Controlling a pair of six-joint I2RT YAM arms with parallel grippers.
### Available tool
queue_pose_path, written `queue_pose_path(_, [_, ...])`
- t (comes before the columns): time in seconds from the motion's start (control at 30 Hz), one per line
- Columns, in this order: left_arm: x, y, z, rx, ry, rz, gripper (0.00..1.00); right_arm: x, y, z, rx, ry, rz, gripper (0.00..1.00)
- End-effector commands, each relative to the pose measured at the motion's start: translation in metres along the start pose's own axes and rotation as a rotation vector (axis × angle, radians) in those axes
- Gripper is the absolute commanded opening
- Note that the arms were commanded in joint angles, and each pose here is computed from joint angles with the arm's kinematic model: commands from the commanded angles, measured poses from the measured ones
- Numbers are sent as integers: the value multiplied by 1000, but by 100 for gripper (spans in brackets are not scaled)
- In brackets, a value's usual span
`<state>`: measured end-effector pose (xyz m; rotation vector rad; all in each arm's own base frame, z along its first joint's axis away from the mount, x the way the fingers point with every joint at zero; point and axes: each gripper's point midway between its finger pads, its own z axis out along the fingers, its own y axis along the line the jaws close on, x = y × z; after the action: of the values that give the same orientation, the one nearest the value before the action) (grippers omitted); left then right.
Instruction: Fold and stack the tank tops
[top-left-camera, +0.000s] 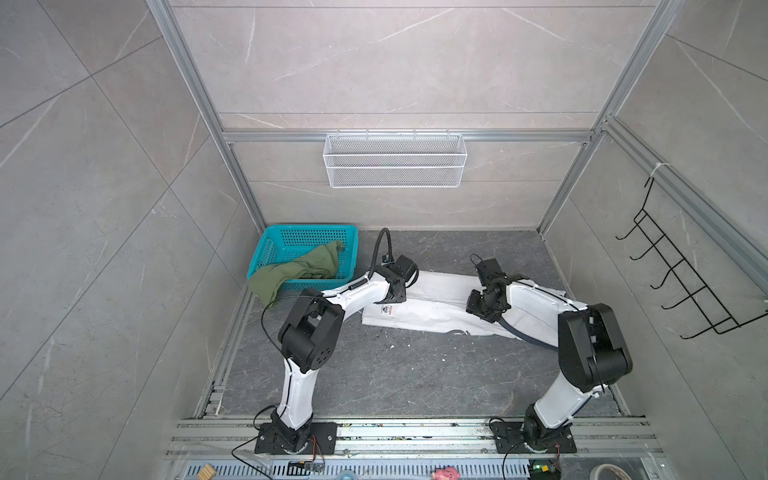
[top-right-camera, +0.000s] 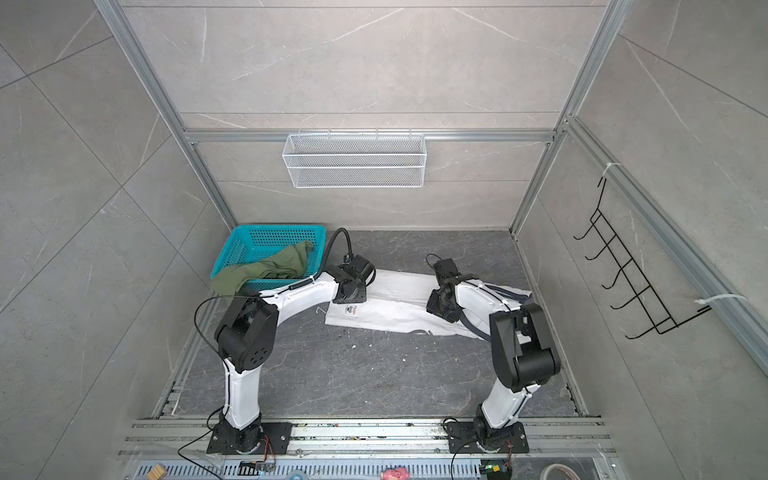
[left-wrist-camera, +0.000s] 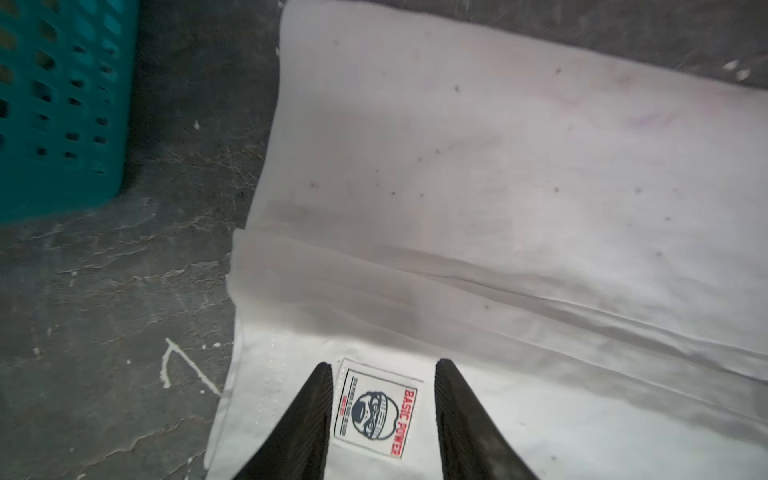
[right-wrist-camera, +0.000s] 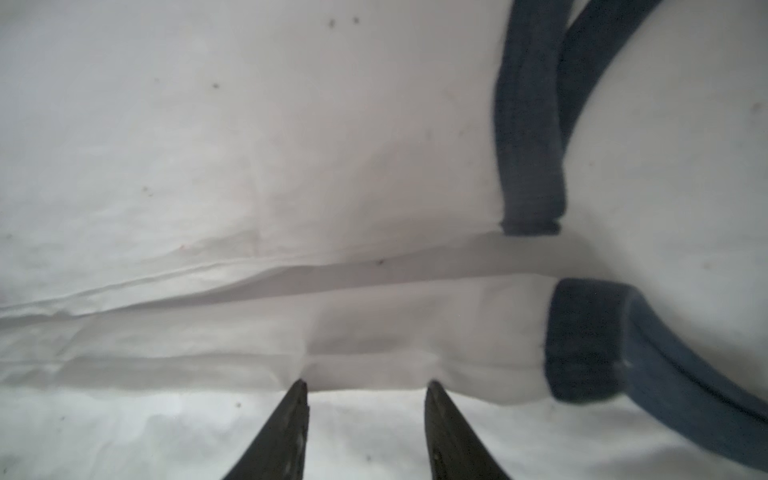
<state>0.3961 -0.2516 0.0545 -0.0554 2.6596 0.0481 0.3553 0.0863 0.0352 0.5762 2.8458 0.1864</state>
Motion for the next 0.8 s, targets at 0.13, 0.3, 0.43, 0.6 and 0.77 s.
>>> queue_pose_path(0.13, [-12,10,33,-37,10,-42,43,-50,-11,8,50,-74,40,43])
queue_pose_path(0.3, [-10,17,37,-56,19,-37,43,-64,-33,-1,87,-96,89,52])
queue_pose_path(0.43, [-10,22,29,-59,8,-30,43,-60,-66,-35,92,-119,160,64])
queue_pose_path(0.6, [-15,3,-7,2,-41,26,46,-32,-125,-78,100,-147,336,63])
queue_pose_path(0.77, [-2,-26,-19,106,-29,60,47,3,-195,-100,165,-172,565,60])
